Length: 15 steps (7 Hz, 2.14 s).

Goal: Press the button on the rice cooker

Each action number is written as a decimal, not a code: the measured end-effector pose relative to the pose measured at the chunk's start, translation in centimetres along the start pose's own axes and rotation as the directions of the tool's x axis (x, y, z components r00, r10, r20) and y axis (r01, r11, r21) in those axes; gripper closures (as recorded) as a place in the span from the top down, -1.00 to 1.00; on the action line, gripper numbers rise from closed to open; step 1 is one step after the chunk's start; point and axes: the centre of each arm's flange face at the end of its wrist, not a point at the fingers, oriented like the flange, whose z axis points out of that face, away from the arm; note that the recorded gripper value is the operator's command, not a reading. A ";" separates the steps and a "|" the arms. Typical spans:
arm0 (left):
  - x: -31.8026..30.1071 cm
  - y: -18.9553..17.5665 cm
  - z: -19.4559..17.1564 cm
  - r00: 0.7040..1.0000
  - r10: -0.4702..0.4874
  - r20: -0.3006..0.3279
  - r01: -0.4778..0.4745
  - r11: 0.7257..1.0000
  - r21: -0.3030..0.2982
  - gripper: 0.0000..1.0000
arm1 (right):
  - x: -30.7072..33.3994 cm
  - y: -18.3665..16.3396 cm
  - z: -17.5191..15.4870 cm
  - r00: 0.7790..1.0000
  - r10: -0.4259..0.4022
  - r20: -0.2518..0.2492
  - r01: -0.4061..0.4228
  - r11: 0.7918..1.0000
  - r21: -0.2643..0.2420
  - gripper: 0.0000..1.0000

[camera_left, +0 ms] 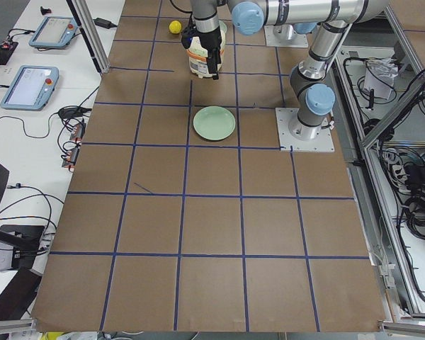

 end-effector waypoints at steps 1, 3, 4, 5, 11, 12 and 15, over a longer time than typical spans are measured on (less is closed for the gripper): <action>0.0 0.0 0.0 1.000 0.000 0.000 0.000 1.000 0.000 1.00 | -0.1 -1.1 -3.3 1.000 0.009 -0.013 -0.008 1.000 0.022 0.77; 0.0 0.0 0.0 1.000 0.000 0.000 0.000 1.000 0.000 1.00 | 1.5 -3.9 -9.3 0.999 -0.012 -0.050 0.017 0.996 0.092 0.99; 0.0 0.0 0.0 1.000 0.000 0.000 0.000 1.000 0.000 1.00 | 3.6 -5.5 -10.7 0.998 -0.036 -0.057 0.042 0.993 0.106 0.99; 0.0 0.0 0.0 1.000 0.000 0.000 0.000 1.000 0.000 1.00 | 6.1 -6.8 -11.3 0.997 -0.055 -0.058 0.061 0.992 0.107 0.99; 0.0 0.0 0.0 1.000 0.000 0.000 0.000 1.000 0.000 1.00 | 9.1 -6.4 -9.3 0.989 -0.135 -0.059 0.138 0.989 0.055 0.99; 0.0 0.0 0.0 1.000 0.000 0.000 0.000 1.000 0.000 1.00 | 9.2 -5.6 -8.8 0.989 -0.136 -0.054 0.139 0.989 0.052 0.99; 0.0 0.0 0.0 1.000 0.000 0.000 0.000 1.000 0.000 1.00 | 9.2 -5.1 -8.5 0.989 -0.138 -0.045 0.140 0.988 0.062 0.99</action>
